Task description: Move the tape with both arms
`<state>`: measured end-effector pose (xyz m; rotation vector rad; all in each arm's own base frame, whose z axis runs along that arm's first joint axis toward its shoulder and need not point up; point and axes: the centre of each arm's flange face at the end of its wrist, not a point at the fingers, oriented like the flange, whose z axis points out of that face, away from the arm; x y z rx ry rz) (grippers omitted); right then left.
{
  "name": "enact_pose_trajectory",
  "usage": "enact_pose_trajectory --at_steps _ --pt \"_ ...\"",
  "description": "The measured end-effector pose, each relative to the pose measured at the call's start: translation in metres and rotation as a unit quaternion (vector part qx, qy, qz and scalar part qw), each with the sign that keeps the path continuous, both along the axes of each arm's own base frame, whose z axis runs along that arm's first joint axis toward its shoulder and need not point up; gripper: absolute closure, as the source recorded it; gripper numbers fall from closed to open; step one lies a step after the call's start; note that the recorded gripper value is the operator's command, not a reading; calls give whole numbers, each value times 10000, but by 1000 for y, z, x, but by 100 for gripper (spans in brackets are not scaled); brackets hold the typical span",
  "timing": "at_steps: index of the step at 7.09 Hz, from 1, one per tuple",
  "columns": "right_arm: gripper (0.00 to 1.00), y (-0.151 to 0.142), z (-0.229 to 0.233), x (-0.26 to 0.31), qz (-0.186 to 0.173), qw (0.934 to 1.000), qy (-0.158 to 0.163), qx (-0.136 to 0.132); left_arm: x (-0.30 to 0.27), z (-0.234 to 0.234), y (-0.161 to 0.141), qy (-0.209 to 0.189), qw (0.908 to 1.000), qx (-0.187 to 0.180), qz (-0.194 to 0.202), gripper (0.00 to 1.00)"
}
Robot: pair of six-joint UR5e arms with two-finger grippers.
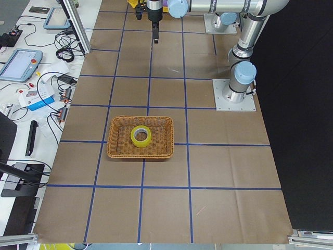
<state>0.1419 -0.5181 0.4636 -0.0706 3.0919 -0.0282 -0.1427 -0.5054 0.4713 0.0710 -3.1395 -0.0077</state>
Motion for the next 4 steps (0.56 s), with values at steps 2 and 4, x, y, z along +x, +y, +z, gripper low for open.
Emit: enact_pose_trajectory --at_steps 2,4 --pt "0 0 0 -1 -13 10000 0 1 1 -2 0 4 10000 -2 7 0" --pt "0 0 0 -2 -24 10000 0 1 2 -2 0 5 10000 1 19 0"
